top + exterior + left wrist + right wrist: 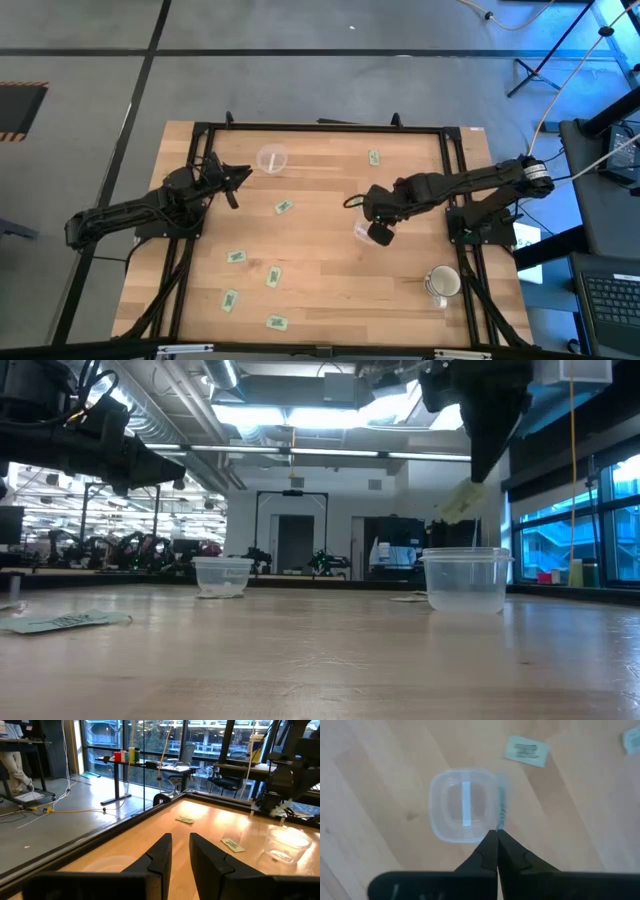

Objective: Pick and place Stevia / Truvia into bins
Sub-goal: Put the stevia packet into the bottom transparent container

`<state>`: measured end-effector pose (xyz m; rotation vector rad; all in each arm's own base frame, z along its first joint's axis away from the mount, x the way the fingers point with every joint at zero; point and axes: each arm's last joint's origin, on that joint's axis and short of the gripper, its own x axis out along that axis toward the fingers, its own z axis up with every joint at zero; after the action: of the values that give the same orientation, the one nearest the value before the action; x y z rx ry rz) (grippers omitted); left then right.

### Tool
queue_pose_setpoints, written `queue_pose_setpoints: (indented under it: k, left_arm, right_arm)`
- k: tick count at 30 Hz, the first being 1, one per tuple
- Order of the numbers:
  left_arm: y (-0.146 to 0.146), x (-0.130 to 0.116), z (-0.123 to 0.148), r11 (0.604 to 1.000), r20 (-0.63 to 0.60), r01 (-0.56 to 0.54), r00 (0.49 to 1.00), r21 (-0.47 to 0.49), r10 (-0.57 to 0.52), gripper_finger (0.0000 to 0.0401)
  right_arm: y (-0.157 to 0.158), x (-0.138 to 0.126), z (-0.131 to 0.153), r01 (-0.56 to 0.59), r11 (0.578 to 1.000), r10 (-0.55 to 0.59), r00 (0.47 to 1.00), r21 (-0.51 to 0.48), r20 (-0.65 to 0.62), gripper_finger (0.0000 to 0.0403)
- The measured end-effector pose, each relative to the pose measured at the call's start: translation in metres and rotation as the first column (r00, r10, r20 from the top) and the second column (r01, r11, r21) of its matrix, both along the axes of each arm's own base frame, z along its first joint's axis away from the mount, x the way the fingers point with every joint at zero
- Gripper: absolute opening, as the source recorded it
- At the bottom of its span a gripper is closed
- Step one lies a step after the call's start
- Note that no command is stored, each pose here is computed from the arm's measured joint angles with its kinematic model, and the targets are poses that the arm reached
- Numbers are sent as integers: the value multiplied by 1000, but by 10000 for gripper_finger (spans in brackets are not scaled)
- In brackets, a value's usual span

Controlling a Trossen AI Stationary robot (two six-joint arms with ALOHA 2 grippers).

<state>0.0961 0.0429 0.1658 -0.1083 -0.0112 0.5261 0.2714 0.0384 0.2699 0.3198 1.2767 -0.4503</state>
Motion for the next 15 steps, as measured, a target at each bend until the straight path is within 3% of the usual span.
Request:
queue_pose_setpoints:
  k: [7,15]
  left_arm:
    - [0,0,-1,1000,-4,0,1000,-2,0,63]
    - [0,0,0,1000,-4,0,1000,-2,0,63]
  right_arm:
    - [6,5,-20,-34,995,28,997,92,67,0]
    - [5,-2,-47,15,993,-18,1000,117,24,0]
